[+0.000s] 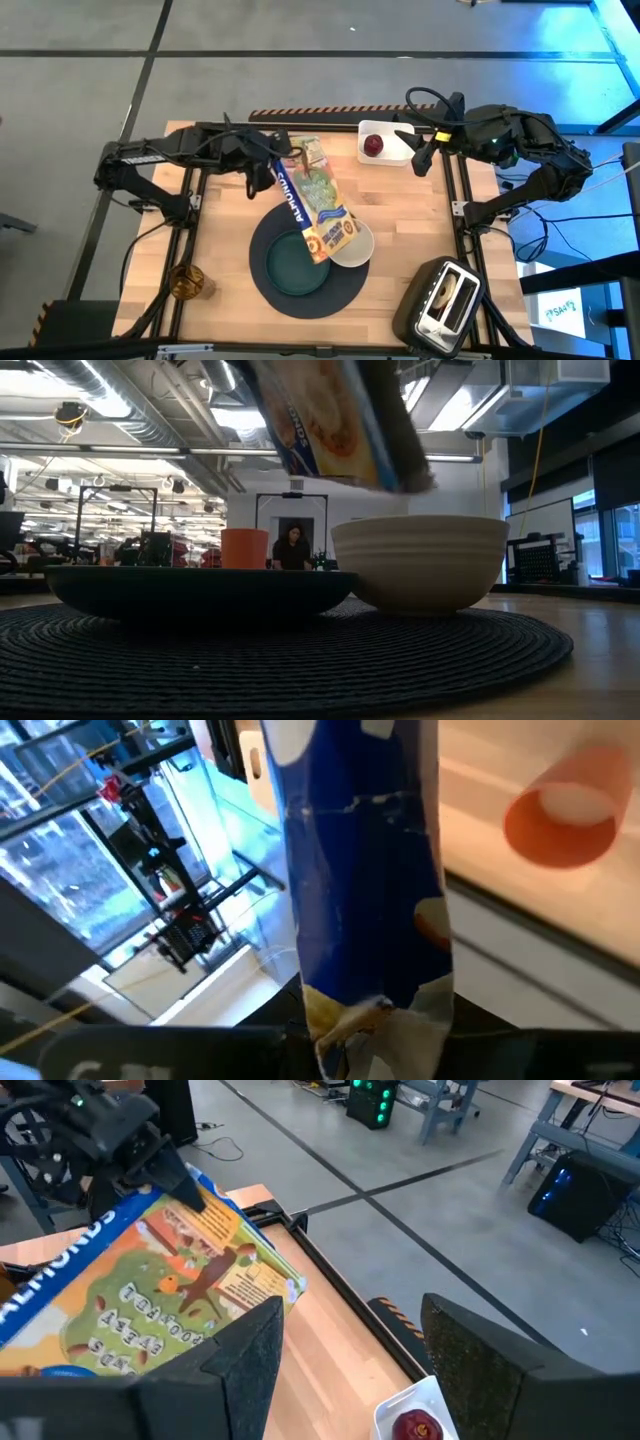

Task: Arrange a breakfast setting
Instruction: Pour the cereal into the bowl

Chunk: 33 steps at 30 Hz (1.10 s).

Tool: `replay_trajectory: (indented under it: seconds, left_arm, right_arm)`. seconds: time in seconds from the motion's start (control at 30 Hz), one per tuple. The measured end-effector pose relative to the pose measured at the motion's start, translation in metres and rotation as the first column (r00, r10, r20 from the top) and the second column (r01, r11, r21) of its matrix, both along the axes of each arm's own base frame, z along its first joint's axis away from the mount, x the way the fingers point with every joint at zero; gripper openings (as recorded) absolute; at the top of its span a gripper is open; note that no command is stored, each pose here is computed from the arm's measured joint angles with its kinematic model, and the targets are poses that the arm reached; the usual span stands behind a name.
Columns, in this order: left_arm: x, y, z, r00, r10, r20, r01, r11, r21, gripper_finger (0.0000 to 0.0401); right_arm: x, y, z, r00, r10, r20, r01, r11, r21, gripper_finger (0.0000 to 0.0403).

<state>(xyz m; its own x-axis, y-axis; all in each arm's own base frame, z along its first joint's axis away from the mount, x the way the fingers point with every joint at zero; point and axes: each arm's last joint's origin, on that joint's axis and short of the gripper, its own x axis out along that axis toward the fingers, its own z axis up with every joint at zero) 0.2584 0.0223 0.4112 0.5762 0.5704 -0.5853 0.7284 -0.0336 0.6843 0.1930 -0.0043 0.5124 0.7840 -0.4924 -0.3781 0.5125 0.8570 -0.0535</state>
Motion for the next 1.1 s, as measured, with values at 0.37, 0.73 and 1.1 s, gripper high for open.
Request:
replay_trajectory:
  seconds: [0.37, 0.73, 1.1]
  left_arm:
    - [0.018, -0.018, -0.008, 0.996, -0.059, -0.065, 0.067, 0.989, 0.134, 0.0063]
    - [0.029, -0.029, -0.01, 0.992, -0.089, -0.088, 0.107, 0.968, 0.229, 0.0063]
    - [0.03, -0.031, -0.008, 0.992, -0.086, -0.092, 0.108, 0.957, 0.271, 0.0063]
  right_arm:
    - [0.0, 0.0, 0.0, 1.0, 0.002, -0.005, -0.002, 1.0, 0.0, 0.0227]
    - [-0.001, 0.0, -0.001, 1.0, 0.002, -0.015, -0.002, 1.0, 0.0, 0.0227]
    - [-0.001, 0.0, -0.001, 1.0, 0.01, -0.017, -0.01, 1.0, 0.003, 0.0227]
